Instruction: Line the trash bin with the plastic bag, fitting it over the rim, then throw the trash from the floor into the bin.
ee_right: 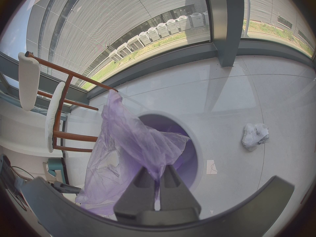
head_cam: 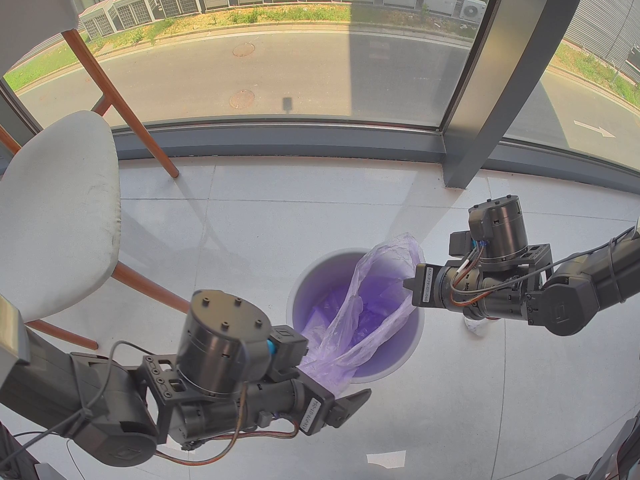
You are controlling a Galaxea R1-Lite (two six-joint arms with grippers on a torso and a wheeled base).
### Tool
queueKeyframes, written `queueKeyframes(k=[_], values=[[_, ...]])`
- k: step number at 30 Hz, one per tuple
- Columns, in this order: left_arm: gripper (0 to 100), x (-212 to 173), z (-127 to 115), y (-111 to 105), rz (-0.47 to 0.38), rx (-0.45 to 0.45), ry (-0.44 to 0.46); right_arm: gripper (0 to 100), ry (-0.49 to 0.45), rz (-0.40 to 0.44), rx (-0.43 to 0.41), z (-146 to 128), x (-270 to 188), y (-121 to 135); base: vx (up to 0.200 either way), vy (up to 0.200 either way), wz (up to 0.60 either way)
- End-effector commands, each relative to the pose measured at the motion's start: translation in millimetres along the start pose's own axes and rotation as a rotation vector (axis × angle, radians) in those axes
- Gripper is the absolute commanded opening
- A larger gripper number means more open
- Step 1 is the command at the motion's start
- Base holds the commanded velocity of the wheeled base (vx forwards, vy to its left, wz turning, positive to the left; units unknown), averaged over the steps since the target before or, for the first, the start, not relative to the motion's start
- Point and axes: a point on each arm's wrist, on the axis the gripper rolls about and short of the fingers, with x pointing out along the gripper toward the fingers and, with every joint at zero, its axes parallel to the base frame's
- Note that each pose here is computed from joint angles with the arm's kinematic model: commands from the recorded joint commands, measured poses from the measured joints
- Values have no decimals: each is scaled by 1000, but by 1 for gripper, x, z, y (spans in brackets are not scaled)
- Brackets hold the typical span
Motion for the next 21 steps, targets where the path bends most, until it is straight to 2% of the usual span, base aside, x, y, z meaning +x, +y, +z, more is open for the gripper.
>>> queueKeyframes(k=[1,5,9,13,21], values=[[100,-18,3,14,21,-28,-36,0,1,2,-2,-1,-4,0,0,0,0],[100,-17,0,23,35,-36,-22,0,11,-6,-3,-4,-4,-2,0,0,0],[100,-15,-1,24,40,-3,-13,0,2,-2,-6,-2,-4,-1,0,0,0],[100,-1,-7,30,54,28,29,0,-3,-4,-6,-1,-5,-2,0,0,0],[100,16,-8,33,58,45,55,0,-1,-10,-30,1,-6,-8,0,0,0]])
